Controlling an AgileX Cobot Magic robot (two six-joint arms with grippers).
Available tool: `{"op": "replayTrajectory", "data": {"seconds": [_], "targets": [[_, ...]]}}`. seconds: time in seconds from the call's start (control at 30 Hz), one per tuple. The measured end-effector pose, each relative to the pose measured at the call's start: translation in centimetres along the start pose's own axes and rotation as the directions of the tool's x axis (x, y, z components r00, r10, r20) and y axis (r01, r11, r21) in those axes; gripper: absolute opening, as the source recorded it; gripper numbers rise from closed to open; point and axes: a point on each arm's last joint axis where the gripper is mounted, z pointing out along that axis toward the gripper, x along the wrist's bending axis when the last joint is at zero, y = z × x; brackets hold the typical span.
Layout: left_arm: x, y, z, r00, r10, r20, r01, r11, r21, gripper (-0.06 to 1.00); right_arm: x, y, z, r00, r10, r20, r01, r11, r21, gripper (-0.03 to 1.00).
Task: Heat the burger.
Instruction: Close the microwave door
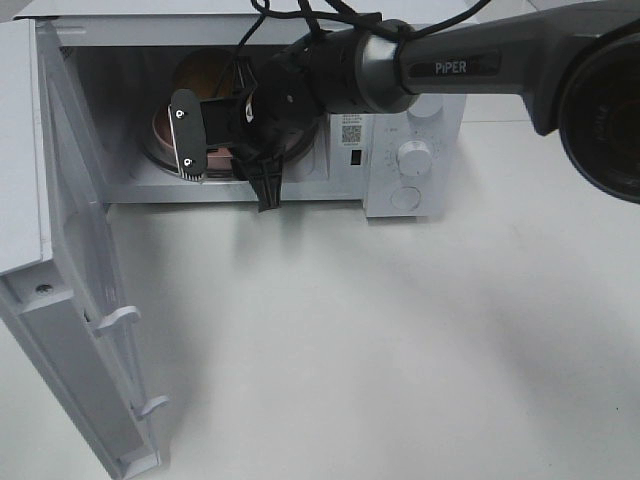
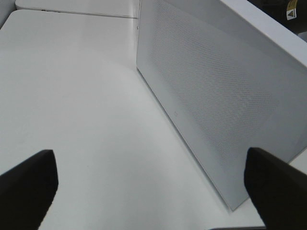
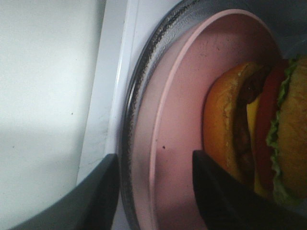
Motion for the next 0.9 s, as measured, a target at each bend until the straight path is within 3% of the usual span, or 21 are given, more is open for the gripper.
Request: {"op": "replayTrajectory", "data": {"seconds": [0.33, 0.57, 0.77, 0.9], "targets": [[0.0, 0.0, 0.0, 1.0, 0.0, 0.0, 0.0, 1.0, 0.0, 0.97, 0.1, 0.7, -0.4, 0.998, 0.052, -0.021, -0.052, 0.999, 0.004, 0.52], [0.0, 0.0, 0.0, 1.0, 0.0, 0.0, 0.0, 1.0, 0.0, 0.97, -0.3, 0.9, -2.3, 0.998, 0.056, -0.025, -0.056, 0.998, 0.008, 0.71], [0.0, 0.0, 0.0, 1.0, 0.0, 0.0, 0.0, 1.0, 0.0, 0.97, 0.5, 0.7, -2.8, 0.998, 0.05, -0.042, -0.05, 0.999, 0.01, 0.74], [0.0, 0.0, 0.0, 1.0, 0.0, 0.0, 0.0, 1.0, 0.0, 0.97, 0.5, 0.8, -4.1, 0.999, 0.049, -0.007, -0.049, 0.999, -0.022, 0.75]]}}
